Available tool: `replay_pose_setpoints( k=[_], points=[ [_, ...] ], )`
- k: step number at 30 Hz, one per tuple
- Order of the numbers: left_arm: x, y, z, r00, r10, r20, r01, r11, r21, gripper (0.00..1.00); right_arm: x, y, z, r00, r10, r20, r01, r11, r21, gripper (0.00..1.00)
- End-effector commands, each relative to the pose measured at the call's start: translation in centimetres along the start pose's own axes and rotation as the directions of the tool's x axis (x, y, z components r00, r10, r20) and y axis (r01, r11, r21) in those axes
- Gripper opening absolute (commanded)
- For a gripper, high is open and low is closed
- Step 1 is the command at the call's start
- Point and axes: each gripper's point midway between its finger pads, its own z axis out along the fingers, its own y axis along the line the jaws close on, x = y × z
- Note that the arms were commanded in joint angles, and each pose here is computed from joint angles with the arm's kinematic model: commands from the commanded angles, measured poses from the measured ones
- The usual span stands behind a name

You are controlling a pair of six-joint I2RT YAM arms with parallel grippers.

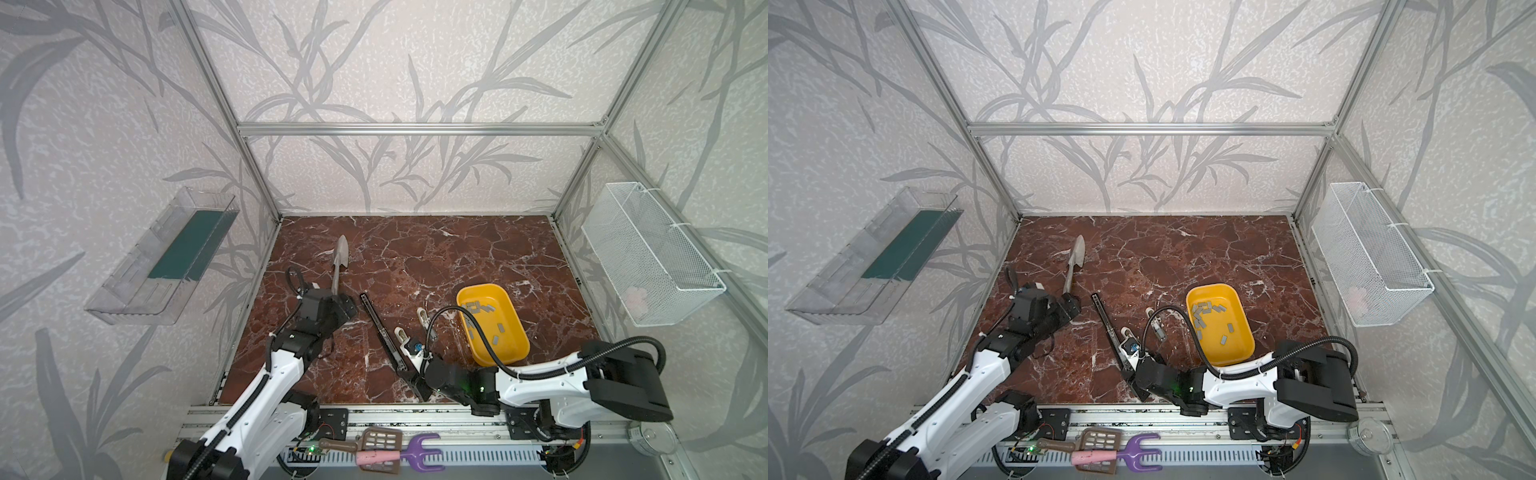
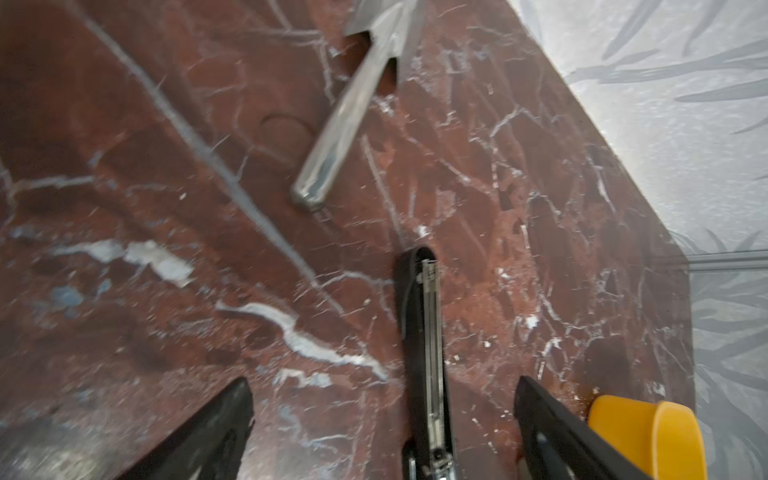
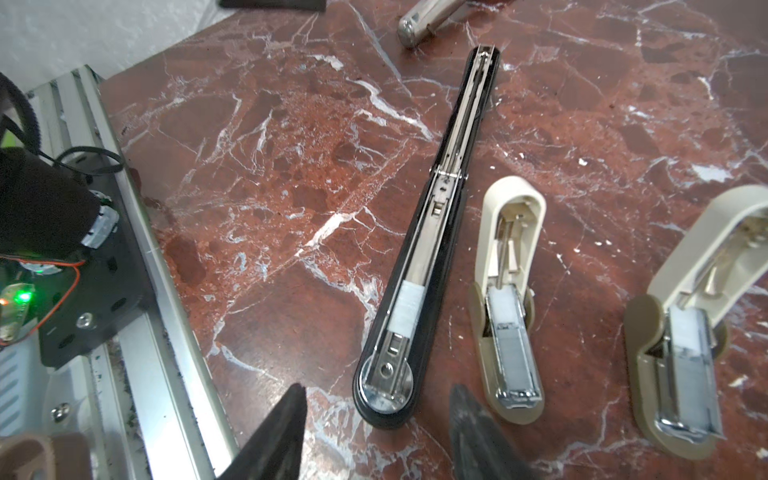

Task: Load the staples into the stapler
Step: 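Move the right gripper over the black stapler channel while the left gripper shifts toward it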

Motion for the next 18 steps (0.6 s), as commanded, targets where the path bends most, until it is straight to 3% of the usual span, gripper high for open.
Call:
replay_pose_setpoints(
  k=[1, 4, 9, 12, 18],
  points=[
    [-0.2, -0.7, 0.4, 0.998, 0.068, -0.003, -0.068, 0.997, 0.023, 0.96, 0.1, 0.4, 1.0, 1.0, 0.014, 0.006, -0.014, 1.0, 0.009, 0.53],
    [0.1, -0.8, 1.2, 0.996, 0.086, 0.027, -0.088, 0.994, 0.071, 0.93, 0.3, 0.1, 1.9, 1.0, 0.012, 0.014, -0.012, 0.999, 0.035, 0.51],
    [0.4, 0.2, 1.1, 0.989, 0.147, -0.02, -0.147, 0.989, 0.002, 0.91, 0.6, 0.0, 3.7, 1.0, 0.01, -0.002, -0.01, 0.999, 0.051, 0.48],
    [1.3, -0.3, 1.3, 0.983, 0.176, -0.05, -0.173, 0.984, 0.052, 0.91, 1.1, 0.3, 4.8, 1.0, 0.001, -0.002, -0.001, 0.999, 0.037, 0.45],
    [1.6, 0.1, 0.7, 0.983, 0.182, 0.007, -0.182, 0.979, 0.091, 0.99, 1.1, -0.2, 5.0, 0.998, 0.001, 0.055, -0.003, 0.999, 0.047, 0.41]
  ],
)
